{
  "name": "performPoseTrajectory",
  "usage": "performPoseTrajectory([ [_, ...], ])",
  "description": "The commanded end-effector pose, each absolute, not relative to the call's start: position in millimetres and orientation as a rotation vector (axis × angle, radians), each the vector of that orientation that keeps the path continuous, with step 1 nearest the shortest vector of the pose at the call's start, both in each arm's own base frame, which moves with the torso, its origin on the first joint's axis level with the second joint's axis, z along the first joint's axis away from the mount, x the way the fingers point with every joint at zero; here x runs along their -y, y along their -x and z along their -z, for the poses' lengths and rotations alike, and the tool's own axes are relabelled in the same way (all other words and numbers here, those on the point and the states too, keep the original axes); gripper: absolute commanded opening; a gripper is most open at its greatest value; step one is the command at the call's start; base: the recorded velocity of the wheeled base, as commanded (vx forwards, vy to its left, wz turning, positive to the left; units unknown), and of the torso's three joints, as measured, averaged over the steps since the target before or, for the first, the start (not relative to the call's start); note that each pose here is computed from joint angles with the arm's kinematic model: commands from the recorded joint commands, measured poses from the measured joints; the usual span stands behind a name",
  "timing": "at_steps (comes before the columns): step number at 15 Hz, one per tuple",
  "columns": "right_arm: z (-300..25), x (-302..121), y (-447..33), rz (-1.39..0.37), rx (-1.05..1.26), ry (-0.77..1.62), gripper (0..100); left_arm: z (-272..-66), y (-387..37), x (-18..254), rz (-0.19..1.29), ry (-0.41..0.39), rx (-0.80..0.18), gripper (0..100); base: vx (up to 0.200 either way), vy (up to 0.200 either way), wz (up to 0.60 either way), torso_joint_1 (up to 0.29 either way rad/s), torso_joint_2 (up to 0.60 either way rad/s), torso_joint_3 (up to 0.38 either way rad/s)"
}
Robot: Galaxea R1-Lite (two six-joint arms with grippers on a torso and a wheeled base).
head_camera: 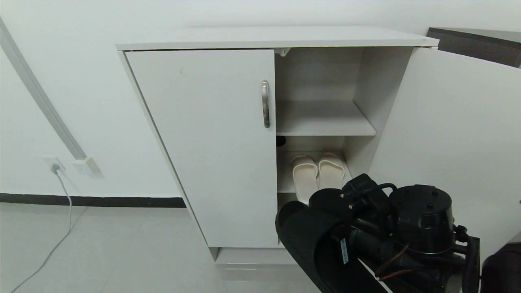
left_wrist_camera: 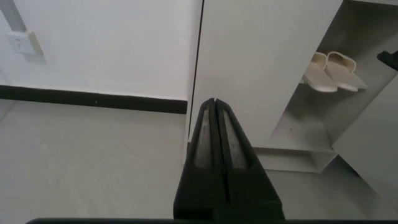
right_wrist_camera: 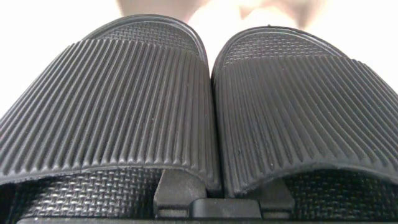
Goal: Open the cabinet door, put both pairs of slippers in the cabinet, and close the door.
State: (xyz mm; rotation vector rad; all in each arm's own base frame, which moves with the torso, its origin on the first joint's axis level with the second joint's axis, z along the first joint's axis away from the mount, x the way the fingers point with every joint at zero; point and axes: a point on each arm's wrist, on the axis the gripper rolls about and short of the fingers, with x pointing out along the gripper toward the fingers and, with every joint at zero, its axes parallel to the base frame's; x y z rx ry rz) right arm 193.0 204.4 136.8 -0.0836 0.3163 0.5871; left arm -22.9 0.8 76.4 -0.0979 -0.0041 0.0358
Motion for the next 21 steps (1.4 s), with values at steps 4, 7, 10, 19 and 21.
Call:
performPoseTrajectory([
  [4,-136,-204,-193,-0.588,-0.318,0.085,0,-77,23,-1,-0.037,0.098,0.005,0,0.000,0.000,0.00,-0.001,0.02,0.021],
  [7,-134,-205,-193,-0.588,-0.321,0.096,0,-77,23,-1,-0.037,0.098,0.005,0,0.000,0.000,-0.40,0.000,0.00,0.005],
  [10,-134,-205,-193,-0.588,-0.321,0.096,0,-77,23,-1,-0.037,0.098,0.005,0,0.000,0.000,-0.20,-0.002,0.00,-0.001],
  [19,-138,-284,-232,-0.309,-0.206,0.090,0,-77,23,-1,-0.034,0.097,0.003,0,0.000,0.000,0.00,0.000,0.00,0.000],
  [21,-166,-299,-237,-0.274,-0.206,0.072,0,-77,23,-1,-0.034,0.097,0.003,0,0.000,0.000,0.00,0.000,0.00,0.000],
])
